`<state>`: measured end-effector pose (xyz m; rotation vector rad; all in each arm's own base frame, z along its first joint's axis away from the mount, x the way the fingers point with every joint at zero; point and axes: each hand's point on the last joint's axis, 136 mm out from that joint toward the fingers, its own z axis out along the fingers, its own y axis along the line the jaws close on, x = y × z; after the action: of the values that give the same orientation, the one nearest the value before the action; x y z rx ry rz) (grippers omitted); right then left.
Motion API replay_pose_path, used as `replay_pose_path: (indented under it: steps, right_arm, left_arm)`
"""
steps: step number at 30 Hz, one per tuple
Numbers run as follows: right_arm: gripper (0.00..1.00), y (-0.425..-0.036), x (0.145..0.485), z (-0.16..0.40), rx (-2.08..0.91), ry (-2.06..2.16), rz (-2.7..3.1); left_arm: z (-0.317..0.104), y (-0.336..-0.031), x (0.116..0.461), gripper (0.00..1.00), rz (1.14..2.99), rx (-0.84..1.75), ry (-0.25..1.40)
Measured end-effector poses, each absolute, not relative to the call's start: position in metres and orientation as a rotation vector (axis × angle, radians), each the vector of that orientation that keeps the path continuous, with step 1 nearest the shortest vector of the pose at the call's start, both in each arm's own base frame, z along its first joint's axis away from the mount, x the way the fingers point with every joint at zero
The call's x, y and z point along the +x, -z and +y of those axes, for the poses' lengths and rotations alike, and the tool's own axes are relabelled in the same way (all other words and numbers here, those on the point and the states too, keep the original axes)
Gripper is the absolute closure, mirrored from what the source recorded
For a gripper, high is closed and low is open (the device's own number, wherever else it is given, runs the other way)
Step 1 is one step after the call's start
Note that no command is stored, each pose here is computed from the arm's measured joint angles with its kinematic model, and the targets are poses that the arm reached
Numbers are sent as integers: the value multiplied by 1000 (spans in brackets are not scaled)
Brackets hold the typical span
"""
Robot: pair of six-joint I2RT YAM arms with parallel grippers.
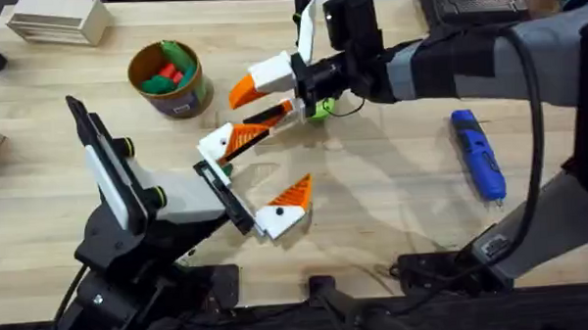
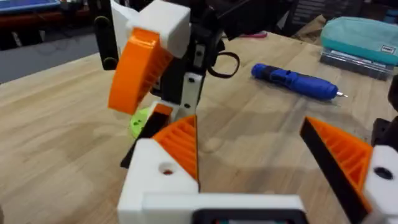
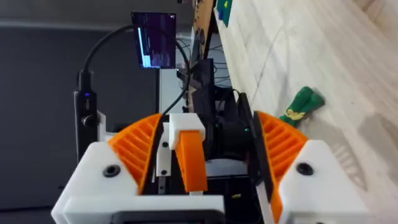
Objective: Pick up the gripper from the table and insert it into the empty holder that is missing its gripper. Then pick up a screw, insert it into the mounting hole, and use the screwdriver to tighten it. Finally, clean up the table by picking up the vegetable and placing it into the bucket.
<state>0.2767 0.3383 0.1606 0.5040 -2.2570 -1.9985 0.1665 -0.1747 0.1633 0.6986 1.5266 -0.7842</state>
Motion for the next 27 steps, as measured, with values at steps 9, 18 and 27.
replay_pose_path:
  steps: [9,18,27]
  right_arm:
    - [166,-162,321,332,470,2032,-2487]
    - [164,-194,369,272,402,1533,-3117]
    - [160,-173,363,230,640,814,-3438]
  left_arm:
    - [-175,-164,165,14,1524,705,790]
    - [-175,-164,165,14,1524,705,791]
    - [-175,-164,165,14,1524,705,791]
